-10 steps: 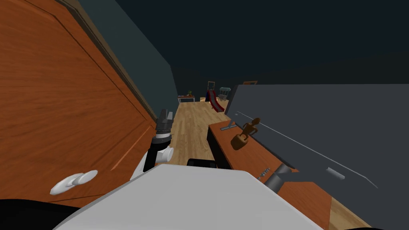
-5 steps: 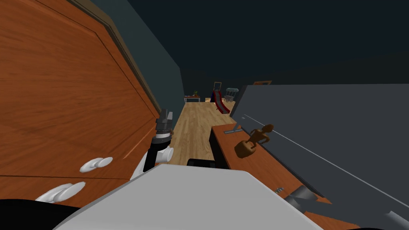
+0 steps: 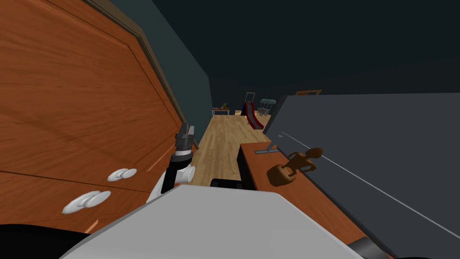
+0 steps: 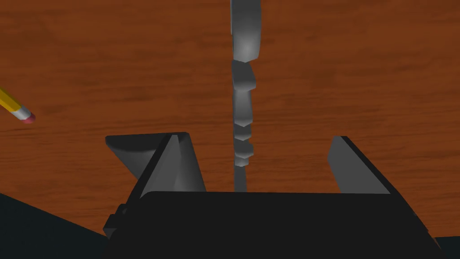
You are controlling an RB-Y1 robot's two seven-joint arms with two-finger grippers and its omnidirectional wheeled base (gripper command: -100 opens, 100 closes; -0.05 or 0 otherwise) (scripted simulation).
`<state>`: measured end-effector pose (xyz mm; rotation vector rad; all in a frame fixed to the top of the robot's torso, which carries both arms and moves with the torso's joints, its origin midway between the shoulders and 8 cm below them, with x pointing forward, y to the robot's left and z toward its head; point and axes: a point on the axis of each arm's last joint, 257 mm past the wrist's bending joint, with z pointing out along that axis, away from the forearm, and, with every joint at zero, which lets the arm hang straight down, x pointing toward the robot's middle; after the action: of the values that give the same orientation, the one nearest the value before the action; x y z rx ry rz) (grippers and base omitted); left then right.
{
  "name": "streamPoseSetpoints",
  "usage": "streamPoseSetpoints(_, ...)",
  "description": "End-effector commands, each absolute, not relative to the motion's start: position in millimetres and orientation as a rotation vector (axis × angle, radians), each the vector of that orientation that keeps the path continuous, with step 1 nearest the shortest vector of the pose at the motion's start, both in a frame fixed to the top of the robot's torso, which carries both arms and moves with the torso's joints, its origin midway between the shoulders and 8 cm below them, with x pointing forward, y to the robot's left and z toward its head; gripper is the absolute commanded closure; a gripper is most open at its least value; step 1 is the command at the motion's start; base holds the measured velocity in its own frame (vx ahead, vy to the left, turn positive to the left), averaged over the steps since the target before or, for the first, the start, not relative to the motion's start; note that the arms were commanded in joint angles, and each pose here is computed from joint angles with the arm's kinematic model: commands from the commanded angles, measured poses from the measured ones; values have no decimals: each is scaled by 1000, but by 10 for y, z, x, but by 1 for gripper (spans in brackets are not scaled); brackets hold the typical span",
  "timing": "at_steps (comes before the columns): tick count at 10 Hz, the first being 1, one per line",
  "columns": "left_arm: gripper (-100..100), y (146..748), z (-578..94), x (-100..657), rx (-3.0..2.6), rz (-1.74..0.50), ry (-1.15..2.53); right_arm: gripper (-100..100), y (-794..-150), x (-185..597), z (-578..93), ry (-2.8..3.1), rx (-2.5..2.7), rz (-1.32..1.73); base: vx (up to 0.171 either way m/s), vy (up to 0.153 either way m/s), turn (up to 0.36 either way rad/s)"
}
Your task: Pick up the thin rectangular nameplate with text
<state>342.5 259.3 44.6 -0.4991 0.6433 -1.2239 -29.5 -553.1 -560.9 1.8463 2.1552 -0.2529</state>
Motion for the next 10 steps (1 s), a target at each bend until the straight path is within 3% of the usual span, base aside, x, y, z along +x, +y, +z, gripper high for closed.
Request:
streamPoseSetpoints(1,0,2593,446,3425,-499,-1224,643,0,-5531,-295,-5609,2155,1846,-253,3,-6,-3)
streamPoseSetpoints(2,0,2593,446,3425,-499,-1224,643,-100,-5504,-289,-5679,2150,1849,-252,-1,-21,25)
streamPoseSetpoints(8,0,2593,446,3425,-499,-1224,643,-100,-5435,-285,-5809,2143,1857,-252,-9,-17,28)
streamPoseSetpoints(9,0,2593,446,3425,-499,-1224,643,100,-5433,-284,-5813,2143,1856,-251,0,0,0)
streamPoseSetpoints(10,0,2593,446,3425,-499,-1224,643,100,-5433,-284,-5812,2143,1856,-251,0,0,0)
